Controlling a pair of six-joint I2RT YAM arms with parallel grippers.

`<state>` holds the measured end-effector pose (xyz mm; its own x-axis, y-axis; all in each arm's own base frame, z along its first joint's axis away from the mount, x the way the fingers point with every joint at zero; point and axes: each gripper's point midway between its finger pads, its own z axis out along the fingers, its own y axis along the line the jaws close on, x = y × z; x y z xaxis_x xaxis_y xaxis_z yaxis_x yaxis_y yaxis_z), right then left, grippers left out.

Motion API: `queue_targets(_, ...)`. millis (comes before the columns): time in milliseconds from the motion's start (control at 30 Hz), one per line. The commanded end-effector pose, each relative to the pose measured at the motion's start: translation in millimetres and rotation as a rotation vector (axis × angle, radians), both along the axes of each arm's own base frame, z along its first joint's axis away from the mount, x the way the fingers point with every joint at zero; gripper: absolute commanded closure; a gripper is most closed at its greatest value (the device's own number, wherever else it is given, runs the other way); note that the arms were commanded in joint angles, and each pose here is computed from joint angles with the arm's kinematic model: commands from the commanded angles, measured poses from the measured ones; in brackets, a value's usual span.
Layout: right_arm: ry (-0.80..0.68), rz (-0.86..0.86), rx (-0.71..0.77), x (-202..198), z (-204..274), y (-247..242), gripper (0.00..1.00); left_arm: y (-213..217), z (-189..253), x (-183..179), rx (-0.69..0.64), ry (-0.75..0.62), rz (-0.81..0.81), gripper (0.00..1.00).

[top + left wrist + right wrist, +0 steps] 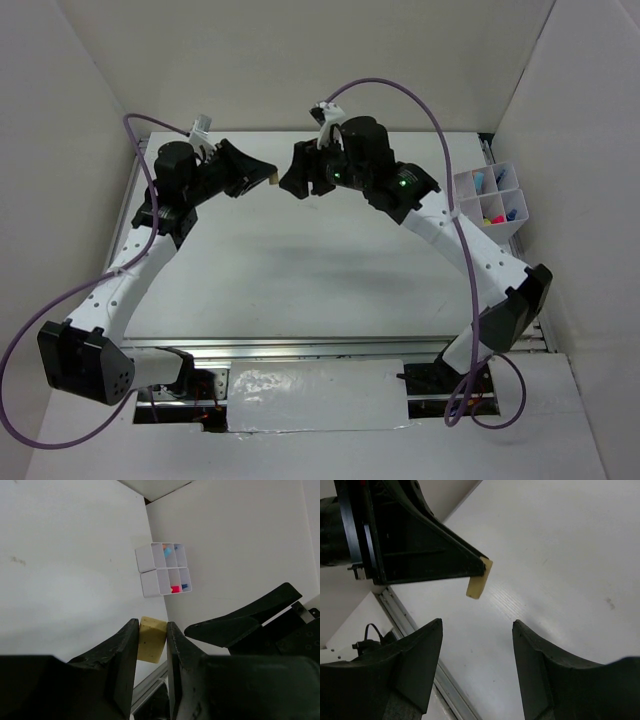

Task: Sort the stationery into containers
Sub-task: Pass the stationery from the left arm to the right

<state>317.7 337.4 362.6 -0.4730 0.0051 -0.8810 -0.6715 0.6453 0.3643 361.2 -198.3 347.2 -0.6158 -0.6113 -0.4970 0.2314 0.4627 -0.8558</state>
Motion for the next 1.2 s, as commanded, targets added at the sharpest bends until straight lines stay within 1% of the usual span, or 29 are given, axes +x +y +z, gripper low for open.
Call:
queue_targets(0, -0.048, -0.016, 0.070, 11, 30, 15, 0.35, -4, 8, 1, -0.033, 0.030, 0.019, 1.00)
queue_targets(67, -0.053, 0.008, 0.081, 8, 35, 23, 0.35, -5, 9, 0, -0.032, 0.027, 0.016, 1.00)
queue_targets(300, -0.018, 0.022, 0.036, 6, 9, 38, 0.37, -9, 12, -2, -0.037, 0.009, -0.008, 1.00)
queue_targets(433, -0.014, 0.017, 0.024, 11, 3, 40, 0.39, -11, 16, -4, -0.046, 0.006, -0.022, 1.00)
queue_targets(467, -0.014, 0.016, 0.023, 12, 3, 40, 0.40, -12, 15, -6, -0.049, 0.010, -0.029, 1.00)
queue_targets(500, -0.012, 0.014, 0.025, 14, 3, 40, 0.41, -14, 22, -6, -0.057, -0.018, -0.037, 1.00)
queue_targets(667, -0.005, 0.006, 0.017, 21, -3, 41, 0.46, -18, 26, -9, -0.085, -0.023, -0.060, 1.00)
queue_targets(733, -0.003, 0.007, 0.019, 23, -4, 41, 0.50, -20, 26, -11, -0.094, -0.020, -0.073, 1.00)
queue_targets(767, -0.006, 0.003, 0.021, 25, -3, 40, 0.56, -21, 25, -11, -0.097, -0.016, -0.074, 1.00)
queue_targets(833, -0.011, 0.000, 0.022, 26, -2, 38, 0.66, -22, 22, -13, -0.100, -0.007, -0.080, 1.00)
queue_targets(867, -0.016, -0.003, 0.022, 27, -1, 37, 0.75, -22, 22, -14, -0.100, -0.007, -0.083, 1.00)
queue_targets(900, -0.025, -0.003, 0.023, 27, 1, 35, 0.78, -23, 20, -15, -0.096, -0.001, -0.088, 1.00)
queue_targets(933, -0.031, 0.000, 0.024, 27, 3, 34, 0.85, -23, 19, -15, -0.091, -0.002, -0.089, 1.00)
queue_targets(1000, -0.055, 0.003, 0.024, 27, 8, 29, 0.93, -23, 15, -15, -0.089, 0.002, -0.090, 0.92)
queue_targets(1033, -0.069, 0.002, 0.025, 27, 11, 26, 1.00, -23, 14, -16, -0.087, 0.000, -0.092, 0.87)
queue_targets(1067, -0.087, 0.003, 0.010, 27, 11, 24, 1.00, -22, 13, -16, -0.084, -0.004, -0.093, 0.73)
queue_targets(1100, -0.112, 0.001, 0.014, 24, 19, 17, 1.00, -23, 11, -17, -0.083, -0.002, -0.092, 0.64)
queue_targets(1133, -0.127, -0.001, 0.007, 23, 21, 13, 1.00, -20, 10, -15, -0.074, -0.005, -0.084, 0.49)
queue_targets(1167, -0.148, -0.007, -0.008, 23, 21, 6, 1.00, -19, 8, -15, -0.063, -0.001, -0.076, 0.07)
